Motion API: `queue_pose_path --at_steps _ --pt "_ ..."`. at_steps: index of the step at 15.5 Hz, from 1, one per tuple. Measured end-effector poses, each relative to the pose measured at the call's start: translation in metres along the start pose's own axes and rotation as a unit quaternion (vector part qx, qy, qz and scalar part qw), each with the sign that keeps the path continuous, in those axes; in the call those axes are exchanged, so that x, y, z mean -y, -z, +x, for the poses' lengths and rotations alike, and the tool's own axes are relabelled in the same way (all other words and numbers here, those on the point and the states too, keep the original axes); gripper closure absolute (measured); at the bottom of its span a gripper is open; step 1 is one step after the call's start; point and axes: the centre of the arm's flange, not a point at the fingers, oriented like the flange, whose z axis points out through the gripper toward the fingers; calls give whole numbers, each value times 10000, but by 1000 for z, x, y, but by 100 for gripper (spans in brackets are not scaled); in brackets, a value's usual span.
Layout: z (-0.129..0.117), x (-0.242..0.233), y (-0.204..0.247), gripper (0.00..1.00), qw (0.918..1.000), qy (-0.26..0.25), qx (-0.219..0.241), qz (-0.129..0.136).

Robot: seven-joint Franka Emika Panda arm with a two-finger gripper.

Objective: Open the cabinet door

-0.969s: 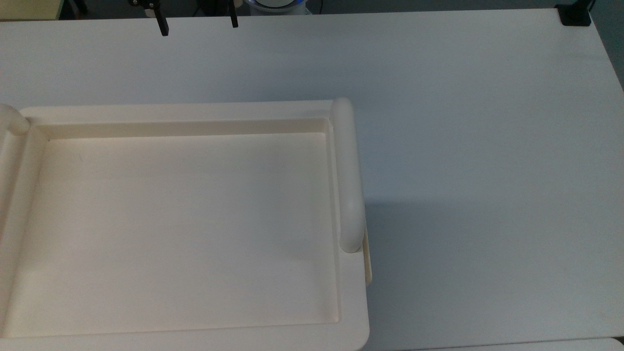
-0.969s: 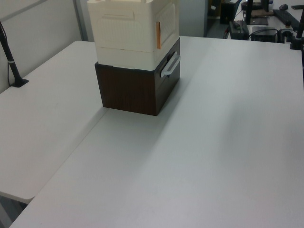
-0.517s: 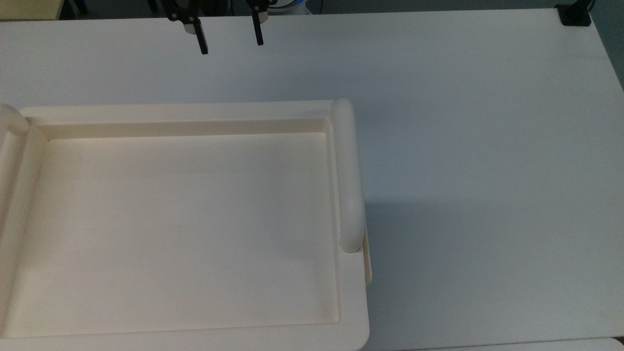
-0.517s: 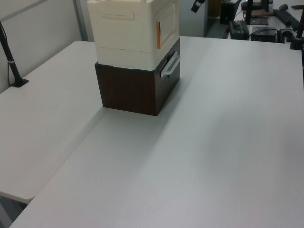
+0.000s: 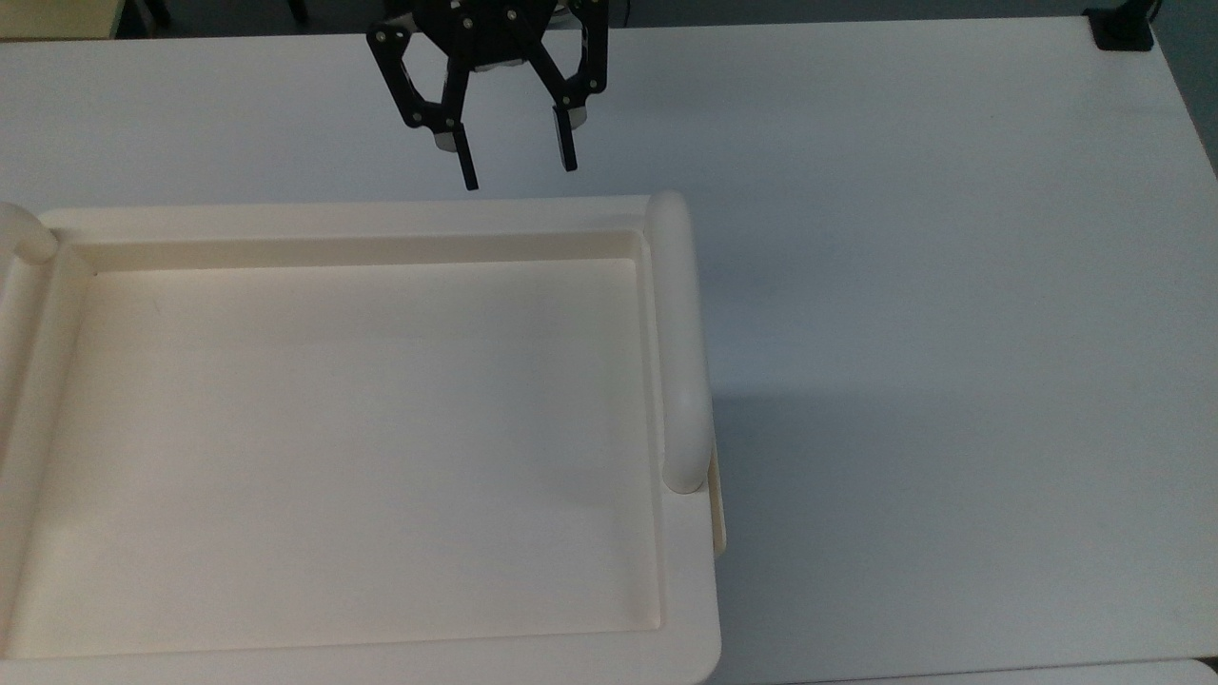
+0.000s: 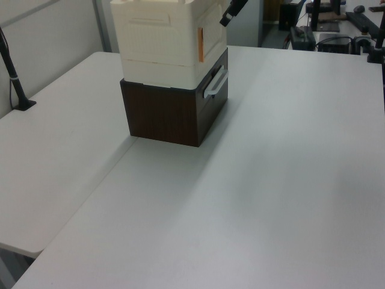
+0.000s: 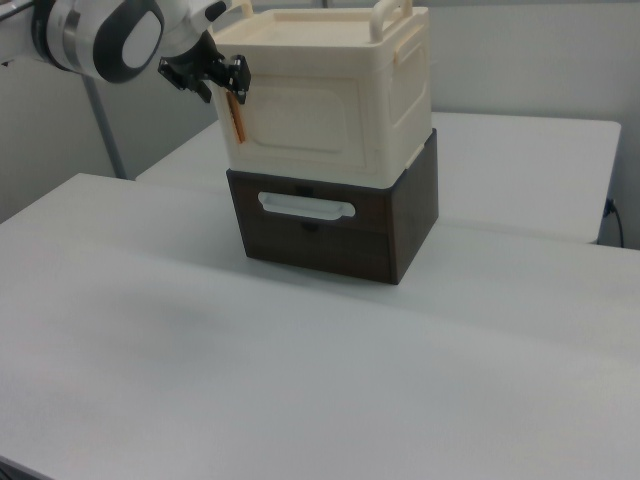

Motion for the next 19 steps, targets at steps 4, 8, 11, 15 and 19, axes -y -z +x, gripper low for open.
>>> queue_pose_path --at_steps 4,8,11,15,19 --pt "4 10 -17 36 9999 5 -147 6" --pt "5 10 -21 47 9997 1 -246 -17" --pt "5 10 -23 48 9996 -100 -261 -17" --pt "10 16 -31 50 9985 -239 -493 -31" --pt "10 18 -42 51 9981 -261 -555 -39"
